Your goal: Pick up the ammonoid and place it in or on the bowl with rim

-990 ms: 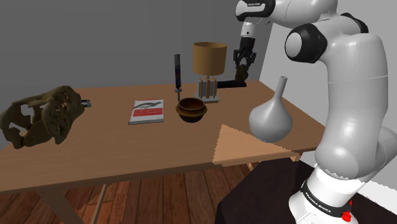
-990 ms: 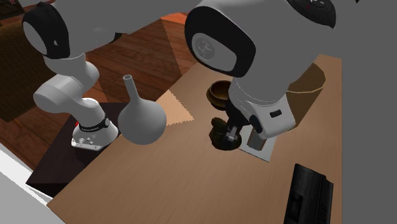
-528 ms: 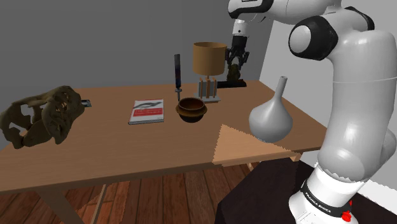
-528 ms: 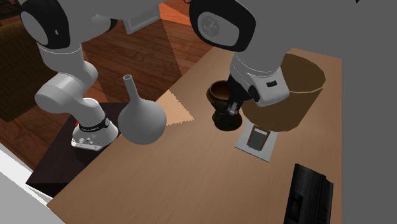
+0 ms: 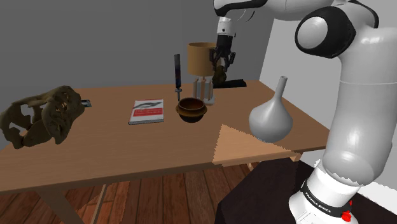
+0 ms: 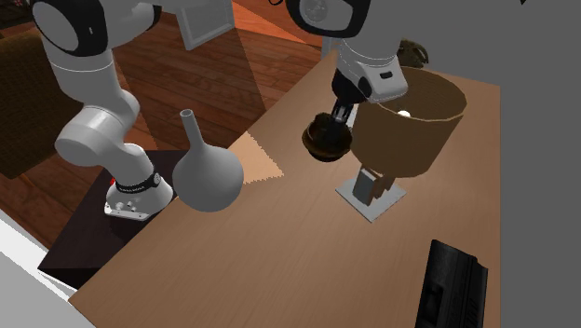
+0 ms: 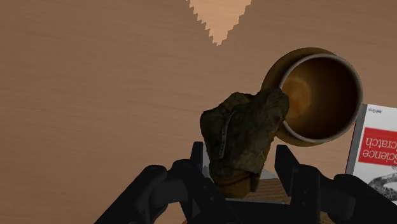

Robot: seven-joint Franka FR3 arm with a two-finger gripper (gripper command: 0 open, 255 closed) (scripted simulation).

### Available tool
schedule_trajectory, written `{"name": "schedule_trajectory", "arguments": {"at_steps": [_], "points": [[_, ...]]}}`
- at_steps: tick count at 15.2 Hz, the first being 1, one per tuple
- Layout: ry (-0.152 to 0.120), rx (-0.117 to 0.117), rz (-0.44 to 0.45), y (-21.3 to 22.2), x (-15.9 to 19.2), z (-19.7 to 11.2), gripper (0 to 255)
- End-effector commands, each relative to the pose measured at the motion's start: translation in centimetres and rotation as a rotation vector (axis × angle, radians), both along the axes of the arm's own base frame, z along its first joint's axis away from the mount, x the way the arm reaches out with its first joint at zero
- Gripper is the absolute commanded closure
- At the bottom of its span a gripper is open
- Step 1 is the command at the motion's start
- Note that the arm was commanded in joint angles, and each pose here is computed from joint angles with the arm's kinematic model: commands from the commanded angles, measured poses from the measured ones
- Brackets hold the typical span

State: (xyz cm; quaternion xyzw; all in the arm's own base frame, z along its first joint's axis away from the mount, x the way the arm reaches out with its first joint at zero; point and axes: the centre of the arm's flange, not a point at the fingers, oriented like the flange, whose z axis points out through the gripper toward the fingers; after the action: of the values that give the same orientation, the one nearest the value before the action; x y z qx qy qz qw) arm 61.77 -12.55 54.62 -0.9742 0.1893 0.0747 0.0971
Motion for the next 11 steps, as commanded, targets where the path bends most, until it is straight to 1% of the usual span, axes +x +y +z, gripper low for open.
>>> {"name": "schedule_trajectory", "arguments": {"at_steps": [1,11], "points": [[-0.002,0.000,-0.001,2.4,0.5,0.2,255],[-0.002,0.000,-0.001,15.8,2.3,1.1,255]]}}
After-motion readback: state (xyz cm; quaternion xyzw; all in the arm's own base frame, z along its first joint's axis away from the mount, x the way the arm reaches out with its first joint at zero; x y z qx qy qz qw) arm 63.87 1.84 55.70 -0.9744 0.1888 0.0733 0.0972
